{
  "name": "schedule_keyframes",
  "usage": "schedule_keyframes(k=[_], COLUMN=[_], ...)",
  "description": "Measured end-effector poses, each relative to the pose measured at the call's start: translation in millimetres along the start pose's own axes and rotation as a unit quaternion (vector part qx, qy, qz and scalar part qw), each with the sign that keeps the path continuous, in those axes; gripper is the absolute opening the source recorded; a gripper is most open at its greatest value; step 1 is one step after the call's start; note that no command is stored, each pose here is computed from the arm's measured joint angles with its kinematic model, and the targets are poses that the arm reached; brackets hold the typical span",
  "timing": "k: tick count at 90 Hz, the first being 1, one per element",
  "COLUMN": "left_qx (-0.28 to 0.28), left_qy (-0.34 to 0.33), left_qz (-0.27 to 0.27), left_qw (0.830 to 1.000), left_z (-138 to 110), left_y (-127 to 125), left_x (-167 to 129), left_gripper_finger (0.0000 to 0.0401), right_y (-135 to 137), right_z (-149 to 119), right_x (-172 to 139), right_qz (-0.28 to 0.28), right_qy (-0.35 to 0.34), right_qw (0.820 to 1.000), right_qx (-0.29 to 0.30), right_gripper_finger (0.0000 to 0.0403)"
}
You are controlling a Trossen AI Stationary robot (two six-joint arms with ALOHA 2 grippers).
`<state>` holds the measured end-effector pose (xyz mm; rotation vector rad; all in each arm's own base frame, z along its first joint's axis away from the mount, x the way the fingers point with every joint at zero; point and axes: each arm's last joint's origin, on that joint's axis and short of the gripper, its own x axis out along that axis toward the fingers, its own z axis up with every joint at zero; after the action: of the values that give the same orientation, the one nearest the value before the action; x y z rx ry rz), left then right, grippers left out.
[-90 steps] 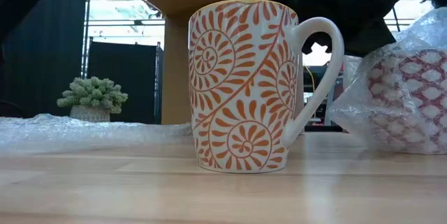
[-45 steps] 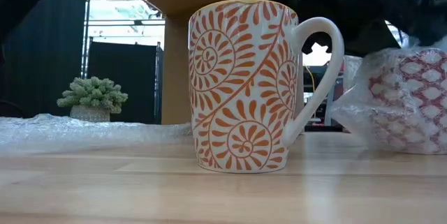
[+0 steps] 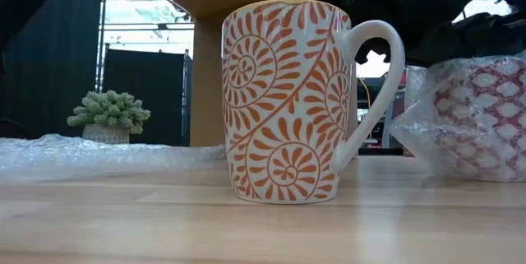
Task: Wrap mug
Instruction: Wrap the red mug with bubble wrap
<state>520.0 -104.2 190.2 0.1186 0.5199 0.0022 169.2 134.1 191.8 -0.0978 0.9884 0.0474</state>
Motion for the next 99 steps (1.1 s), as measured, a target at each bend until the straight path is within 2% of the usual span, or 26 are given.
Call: schedule_keyframes(k=[11,29,47,57,70,88,99], left_qx=[0.001,-0.003,-0.015,-0.049,-0.056,-0.057,-0.057], left_qy=[-0.004,-0.044,-0.060,-0.053,-0.025,-0.022,-0.022], left_qz=[-0.003,0.006,0.034,0.021,-0.015,-0.015,-0.014], left_qw=[1.000,0.999,0.998,0.997,0.998,0.998,0.998], left_z=[7,34,38,28,4,-1,-1], left_y=[-2,-4,7,11,5,7,7], left_x=[-7,-31,-31,-18,3,9,9], left_gripper_finger=[0.0000,0.0000,0.0000,0.0000,0.0000,0.0000,0.0000], right_y=[0,0,0,1,1,1,0], right_z=[0,0,0,0,0,1,9], right_x=[0,0,0,0,0,-1,-13], right_qz=[0.002,0.004,0.004,0.005,0.005,0.005,0.001], right_qy=[0.001,0.003,0.003,0.002,0.002,0.007,0.024], right_qw=[1.000,1.000,1.000,1.000,1.000,1.000,1.000], right_qx=[0.001,0.000,0.001,0.003,0.003,0.001,-0.003], right_gripper_finger=[0.0256,0.0256,0.0256,0.0256,0.0256,0.0256,0.0256])
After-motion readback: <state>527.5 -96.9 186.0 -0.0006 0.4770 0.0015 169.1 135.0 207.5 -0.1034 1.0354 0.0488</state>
